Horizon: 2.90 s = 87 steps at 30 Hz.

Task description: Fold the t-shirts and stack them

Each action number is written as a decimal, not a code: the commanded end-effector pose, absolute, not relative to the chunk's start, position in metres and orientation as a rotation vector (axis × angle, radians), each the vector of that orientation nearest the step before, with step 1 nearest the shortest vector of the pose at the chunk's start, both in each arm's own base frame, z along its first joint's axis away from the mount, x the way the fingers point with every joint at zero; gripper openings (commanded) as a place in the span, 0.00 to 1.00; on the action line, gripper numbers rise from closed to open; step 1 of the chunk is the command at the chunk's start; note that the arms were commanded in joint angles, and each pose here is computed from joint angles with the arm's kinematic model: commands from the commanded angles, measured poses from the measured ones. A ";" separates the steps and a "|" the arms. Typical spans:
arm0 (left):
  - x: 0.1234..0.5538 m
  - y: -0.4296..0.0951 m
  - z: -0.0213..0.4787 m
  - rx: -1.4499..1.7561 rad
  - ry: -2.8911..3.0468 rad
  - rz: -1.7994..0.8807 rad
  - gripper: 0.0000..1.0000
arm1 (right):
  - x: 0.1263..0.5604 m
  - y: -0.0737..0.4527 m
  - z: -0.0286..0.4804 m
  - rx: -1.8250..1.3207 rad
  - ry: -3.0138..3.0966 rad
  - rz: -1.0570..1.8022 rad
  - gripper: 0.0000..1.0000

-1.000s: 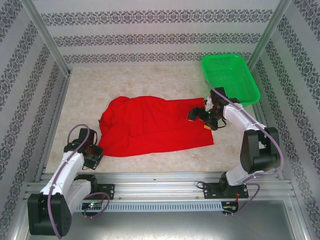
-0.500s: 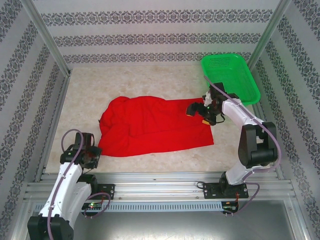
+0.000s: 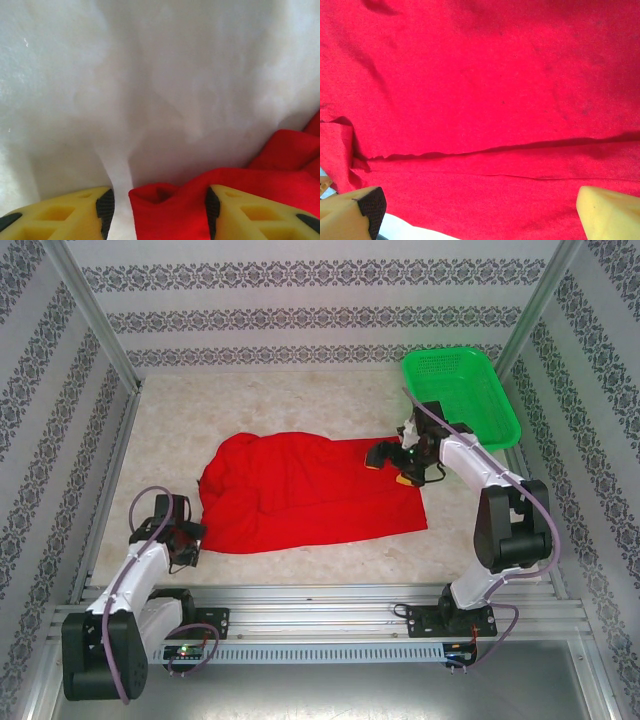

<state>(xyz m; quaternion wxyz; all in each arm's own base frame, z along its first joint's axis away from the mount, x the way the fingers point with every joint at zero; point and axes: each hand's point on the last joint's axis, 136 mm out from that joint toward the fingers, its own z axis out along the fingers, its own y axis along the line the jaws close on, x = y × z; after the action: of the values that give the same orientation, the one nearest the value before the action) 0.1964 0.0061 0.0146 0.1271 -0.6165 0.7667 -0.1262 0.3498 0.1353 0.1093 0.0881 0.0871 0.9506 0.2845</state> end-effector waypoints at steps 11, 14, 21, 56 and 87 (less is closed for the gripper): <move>0.172 0.016 0.028 -1.831 2.175 -0.377 0.13 | 0.364 0.163 0.121 0.136 2.803 0.932 0.98; 0.160 0.012 0.020 -1.882 2.182 -0.371 0.13 | 0.366 0.164 0.113 0.152 2.837 0.922 0.98; 0.185 0.028 0.068 -1.760 2.119 -0.349 0.30 | 0.374 0.169 0.116 0.119 2.840 0.934 0.98; 0.294 0.017 0.046 -1.425 2.593 -0.427 0.37 | 0.360 0.166 0.121 0.042 2.839 0.966 0.98; 0.232 0.050 0.047 -1.600 2.460 -0.357 0.20 | 0.367 0.166 0.118 0.067 2.827 0.967 0.98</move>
<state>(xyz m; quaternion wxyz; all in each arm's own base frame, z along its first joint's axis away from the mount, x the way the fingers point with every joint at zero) 0.2278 0.0500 0.0436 0.0754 -0.5427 0.8297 -0.1068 0.3685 0.1639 0.1137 0.0730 0.0253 0.9463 0.3139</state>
